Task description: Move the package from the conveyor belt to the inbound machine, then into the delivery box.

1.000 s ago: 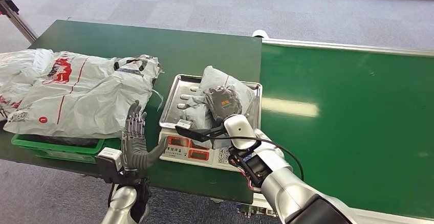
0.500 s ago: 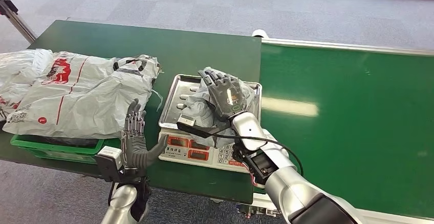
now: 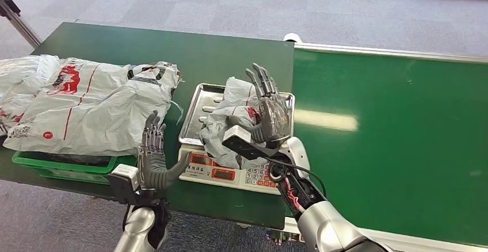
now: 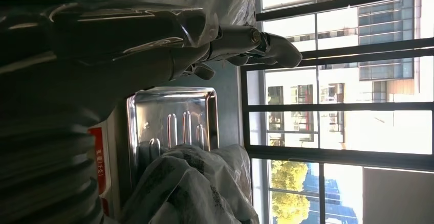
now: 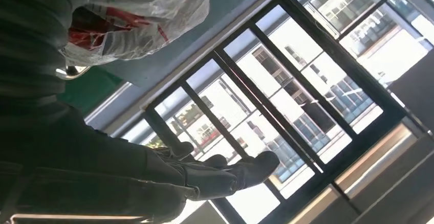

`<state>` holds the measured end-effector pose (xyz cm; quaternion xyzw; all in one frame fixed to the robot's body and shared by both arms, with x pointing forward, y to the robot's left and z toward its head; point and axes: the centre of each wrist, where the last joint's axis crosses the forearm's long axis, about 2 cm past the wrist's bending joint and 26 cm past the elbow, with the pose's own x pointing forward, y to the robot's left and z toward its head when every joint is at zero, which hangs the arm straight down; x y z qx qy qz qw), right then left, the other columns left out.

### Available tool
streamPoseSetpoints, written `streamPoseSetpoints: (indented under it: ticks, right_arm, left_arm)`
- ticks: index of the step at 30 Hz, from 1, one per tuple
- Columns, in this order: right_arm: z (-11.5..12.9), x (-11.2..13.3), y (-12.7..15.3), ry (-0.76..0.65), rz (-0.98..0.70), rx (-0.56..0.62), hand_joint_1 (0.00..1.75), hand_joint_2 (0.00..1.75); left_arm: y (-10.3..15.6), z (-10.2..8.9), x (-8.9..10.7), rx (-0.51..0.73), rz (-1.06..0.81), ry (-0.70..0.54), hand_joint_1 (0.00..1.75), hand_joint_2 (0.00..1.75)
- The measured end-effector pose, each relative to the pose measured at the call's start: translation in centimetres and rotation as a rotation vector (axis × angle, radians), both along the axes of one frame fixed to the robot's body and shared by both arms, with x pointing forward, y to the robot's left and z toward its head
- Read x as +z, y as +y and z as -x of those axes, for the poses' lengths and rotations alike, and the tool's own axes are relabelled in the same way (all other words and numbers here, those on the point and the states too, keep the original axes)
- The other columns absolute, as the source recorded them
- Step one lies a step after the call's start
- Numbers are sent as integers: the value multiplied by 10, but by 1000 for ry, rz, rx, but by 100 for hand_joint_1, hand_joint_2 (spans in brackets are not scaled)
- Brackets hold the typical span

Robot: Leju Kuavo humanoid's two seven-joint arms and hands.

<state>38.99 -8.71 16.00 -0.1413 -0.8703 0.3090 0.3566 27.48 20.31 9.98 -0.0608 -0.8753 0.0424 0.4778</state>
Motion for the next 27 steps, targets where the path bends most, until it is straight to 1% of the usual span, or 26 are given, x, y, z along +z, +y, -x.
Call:
streamPoseSetpoints:
  ticks: [4, 9, 13, 17, 22, 25, 27]
  right_arm:
    - [6, 0, 0, 16, -115, -19, 0, 175]
    - [17, 0, -3, 40, -354, -85, 0, 175]
    - [29, -8, -18, 73, -494, -121, 0, 175]
    - [48, -16, -34, 52, -560, -144, 0, 175]
    - [73, -23, -44, 47, -623, -154, 0, 175]
    - [86, -31, -51, 77, -671, -159, 0, 175]
    - [92, -37, -56, 99, -684, -163, 0, 175]
  left_arm:
    - [-1, -1, 0, -4, -1, 3, 0, 175]
    - [-2, -1, -1, 2, -1, 5, 0, 175]
    - [-2, -1, -1, 22, -4, 8, 0, 175]
    - [-2, -3, 1, 43, -22, 2, 0, 175]
    - [-15, -18, 14, 70, -137, -53, 0, 175]
    - [-28, -34, 24, 60, -208, -89, 0, 175]
    - [-33, -49, 26, 43, -285, -100, 0, 175]
